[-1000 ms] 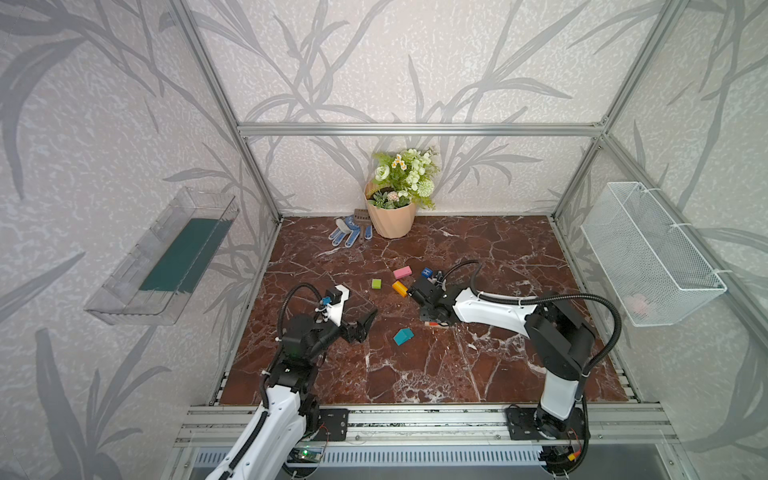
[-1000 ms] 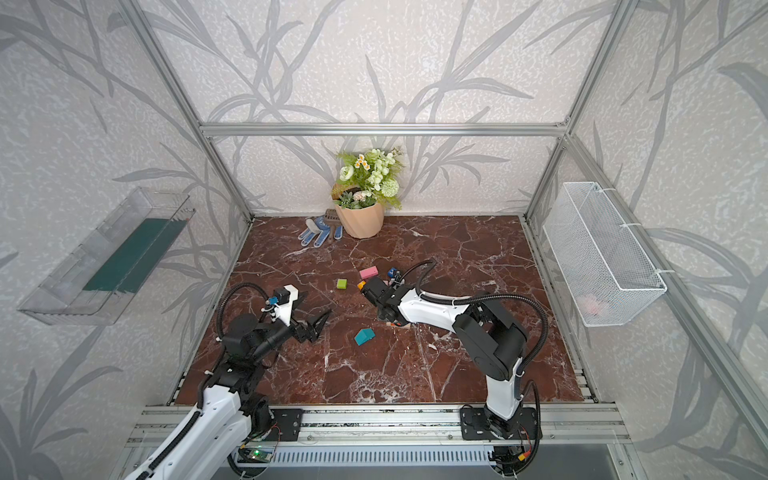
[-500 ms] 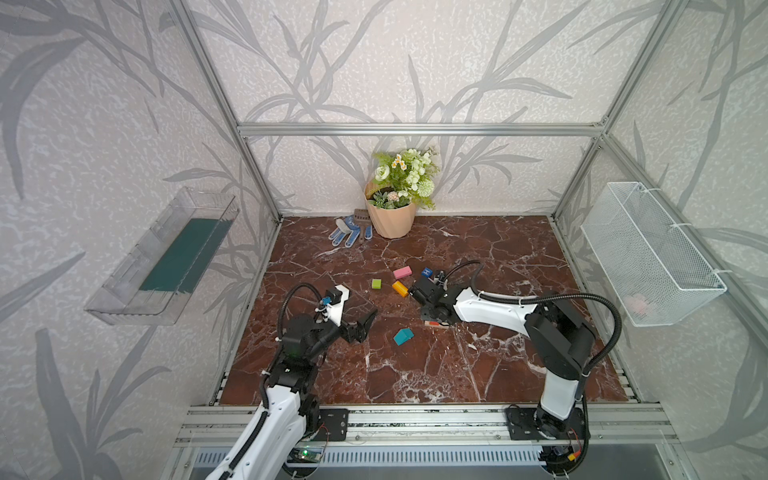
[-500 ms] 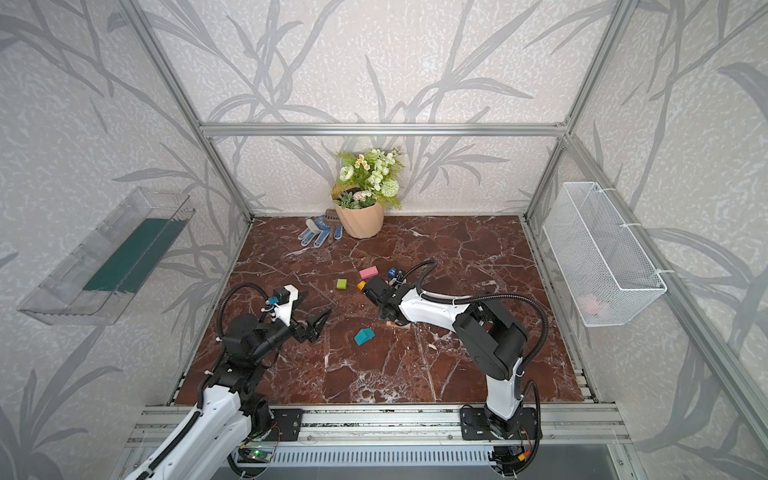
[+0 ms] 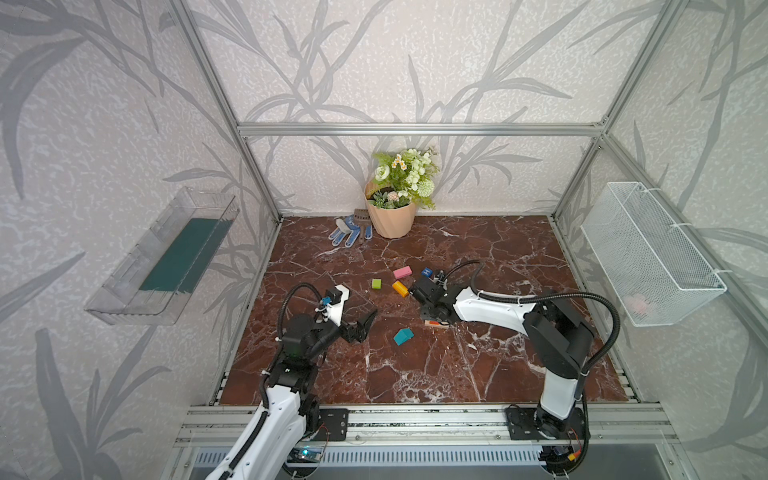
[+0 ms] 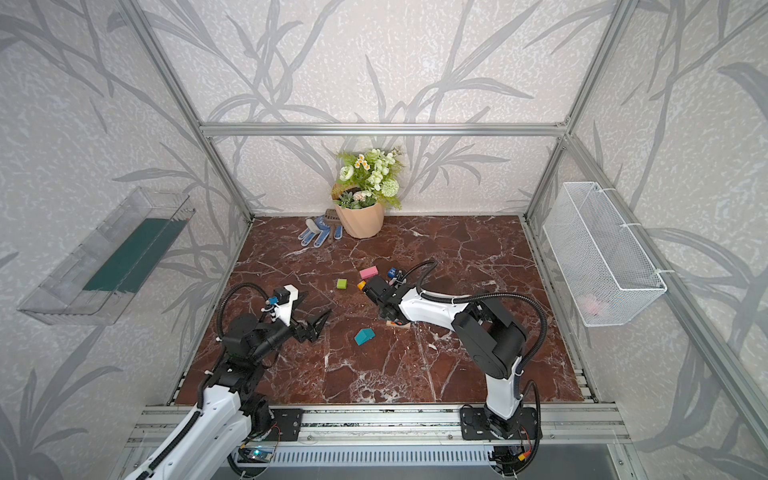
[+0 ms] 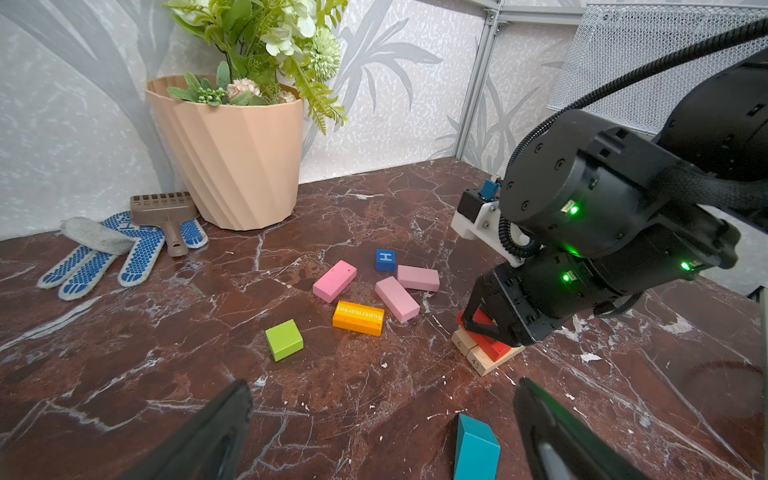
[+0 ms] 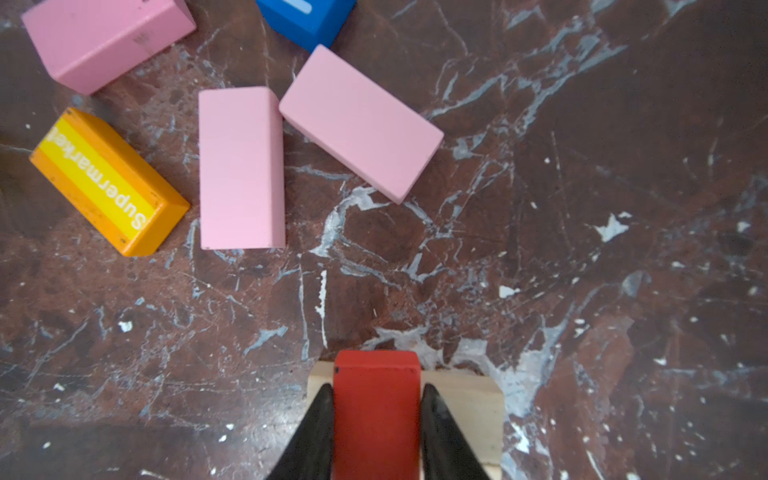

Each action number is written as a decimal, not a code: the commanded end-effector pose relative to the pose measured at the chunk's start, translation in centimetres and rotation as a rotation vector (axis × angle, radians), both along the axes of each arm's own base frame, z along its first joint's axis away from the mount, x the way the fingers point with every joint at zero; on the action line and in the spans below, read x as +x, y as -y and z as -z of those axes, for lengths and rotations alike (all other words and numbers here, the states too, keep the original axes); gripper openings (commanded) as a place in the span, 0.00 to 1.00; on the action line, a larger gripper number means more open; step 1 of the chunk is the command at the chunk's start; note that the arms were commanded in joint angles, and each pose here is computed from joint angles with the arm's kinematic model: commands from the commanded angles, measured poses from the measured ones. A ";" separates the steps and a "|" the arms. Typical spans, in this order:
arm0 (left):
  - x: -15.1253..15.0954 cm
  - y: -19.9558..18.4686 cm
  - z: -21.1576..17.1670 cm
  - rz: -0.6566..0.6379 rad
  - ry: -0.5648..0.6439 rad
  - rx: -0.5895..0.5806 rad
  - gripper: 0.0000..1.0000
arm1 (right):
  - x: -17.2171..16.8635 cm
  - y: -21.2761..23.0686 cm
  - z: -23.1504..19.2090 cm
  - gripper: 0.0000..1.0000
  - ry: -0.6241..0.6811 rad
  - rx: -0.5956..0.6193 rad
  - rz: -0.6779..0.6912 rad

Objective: Build the wood block tower

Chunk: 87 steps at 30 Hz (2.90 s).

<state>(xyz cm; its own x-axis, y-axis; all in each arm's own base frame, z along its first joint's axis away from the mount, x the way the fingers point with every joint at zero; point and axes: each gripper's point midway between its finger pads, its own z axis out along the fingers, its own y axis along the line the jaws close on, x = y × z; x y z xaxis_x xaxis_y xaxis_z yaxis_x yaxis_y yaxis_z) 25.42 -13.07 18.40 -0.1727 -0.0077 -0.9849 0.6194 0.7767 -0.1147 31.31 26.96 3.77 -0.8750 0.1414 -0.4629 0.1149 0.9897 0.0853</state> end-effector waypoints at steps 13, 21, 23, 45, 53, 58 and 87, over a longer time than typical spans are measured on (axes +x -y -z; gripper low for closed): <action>-0.2 0.1 -0.4 0.009 0.033 0.002 0.99 | -1.0 0.7 0.4 0.34 -0.010 -0.006 0.022; -0.2 0.1 -0.5 0.011 0.034 0.002 0.99 | -1.2 0.6 0.4 0.33 -0.008 0.000 0.022; -0.2 0.1 -0.5 0.010 0.035 0.002 0.99 | -1.3 0.5 0.3 0.33 -0.007 0.003 0.021; -0.2 0.1 -0.4 0.011 0.033 0.002 0.99 | -1.4 0.5 -0.8 0.56 0.025 -0.006 0.022; -0.2 0.1 -0.4 0.012 0.034 0.003 0.99 | -0.7 0.8 -4.2 0.82 0.118 0.000 -0.025; -0.2 0.1 -0.5 0.011 0.034 0.002 0.99 | 0.7 0.7 -7.0 0.92 0.235 0.015 -0.089; 0.2 -0.1 -0.4 -0.009 0.031 0.002 0.99 | 10.1 0.5 2.0 0.73 -0.096 -0.093 -0.473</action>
<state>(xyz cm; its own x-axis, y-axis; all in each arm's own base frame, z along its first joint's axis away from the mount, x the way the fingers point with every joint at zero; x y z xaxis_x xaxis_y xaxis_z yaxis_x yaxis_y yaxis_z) 25.70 -12.89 18.33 -0.1732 -0.0083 -0.9849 0.6081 0.7857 -0.1135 42.67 26.65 3.51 -0.8520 -0.2693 -0.4489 -0.3096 0.9507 0.0174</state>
